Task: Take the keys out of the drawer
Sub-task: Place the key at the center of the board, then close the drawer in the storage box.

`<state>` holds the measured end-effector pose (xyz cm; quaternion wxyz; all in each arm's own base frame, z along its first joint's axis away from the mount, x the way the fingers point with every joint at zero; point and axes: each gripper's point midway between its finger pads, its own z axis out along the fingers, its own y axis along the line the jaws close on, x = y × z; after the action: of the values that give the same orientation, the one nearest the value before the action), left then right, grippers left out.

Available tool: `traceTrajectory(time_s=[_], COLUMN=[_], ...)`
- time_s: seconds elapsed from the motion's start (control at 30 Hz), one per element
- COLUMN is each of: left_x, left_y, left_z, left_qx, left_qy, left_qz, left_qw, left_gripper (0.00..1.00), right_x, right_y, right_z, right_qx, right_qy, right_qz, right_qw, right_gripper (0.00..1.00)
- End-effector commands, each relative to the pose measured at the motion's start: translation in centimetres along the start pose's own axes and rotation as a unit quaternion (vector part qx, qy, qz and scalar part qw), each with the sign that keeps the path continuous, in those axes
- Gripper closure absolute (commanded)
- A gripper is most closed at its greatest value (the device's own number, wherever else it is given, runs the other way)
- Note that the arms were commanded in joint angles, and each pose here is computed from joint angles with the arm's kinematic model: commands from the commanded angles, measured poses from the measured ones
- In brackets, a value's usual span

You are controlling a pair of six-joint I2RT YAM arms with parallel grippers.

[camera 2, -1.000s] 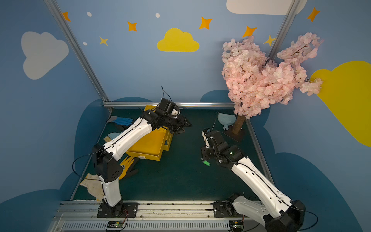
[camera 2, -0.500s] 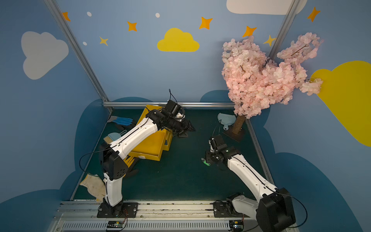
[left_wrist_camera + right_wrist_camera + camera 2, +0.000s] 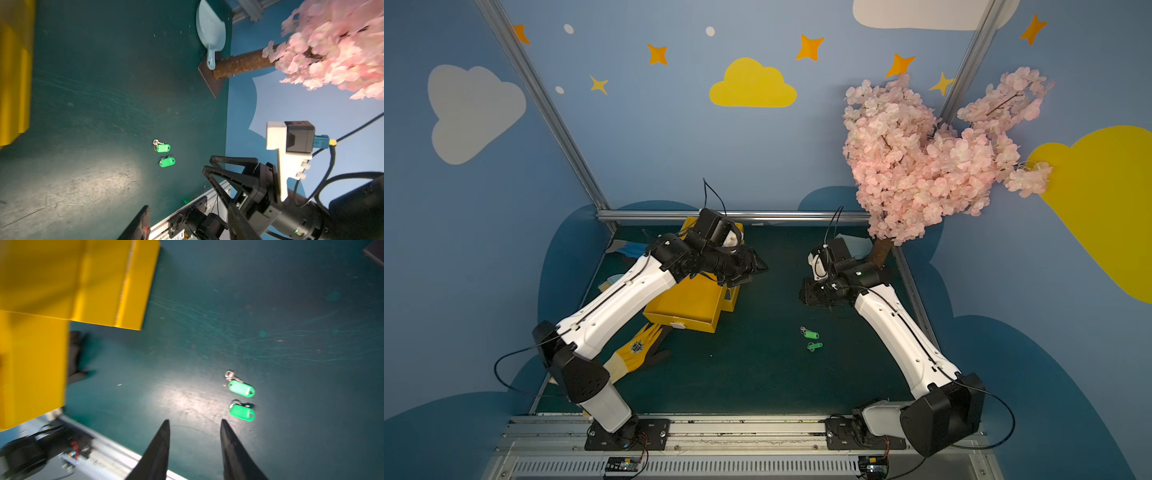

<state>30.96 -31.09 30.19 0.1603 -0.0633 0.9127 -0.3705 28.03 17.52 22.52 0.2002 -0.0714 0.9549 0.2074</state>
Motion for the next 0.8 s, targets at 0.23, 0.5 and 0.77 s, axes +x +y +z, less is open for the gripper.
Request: traceTrajectory(time_s=[0.23, 0.5, 0.77], left_x=[3.8, 7.9, 11.6], left_y=[5.6, 12.5, 17.1], left_z=[-11.0, -15.5, -13.6], left_qx=[-0.006, -0.061, -0.075], left_qy=[-0.122, -0.162, -0.122], left_qz=[0.061, 0.037, 0.001], left_qw=[0.991, 0.984, 0.990], left_gripper=[0.64, 0.85, 0.97], right_x=[-6.4, -9.6, -10.6], right_y=[9.9, 17.5, 22.0], right_z=[-3.1, 0.4, 4.3], right_qx=[-0.090, -0.124, -0.189], right_qy=[-0.049, -0.026, 0.005], right_qz=[-0.041, -0.100, -0.077], right_qw=[0.994, 0.987, 0.979], right_gripper=[0.76, 0.87, 0.93])
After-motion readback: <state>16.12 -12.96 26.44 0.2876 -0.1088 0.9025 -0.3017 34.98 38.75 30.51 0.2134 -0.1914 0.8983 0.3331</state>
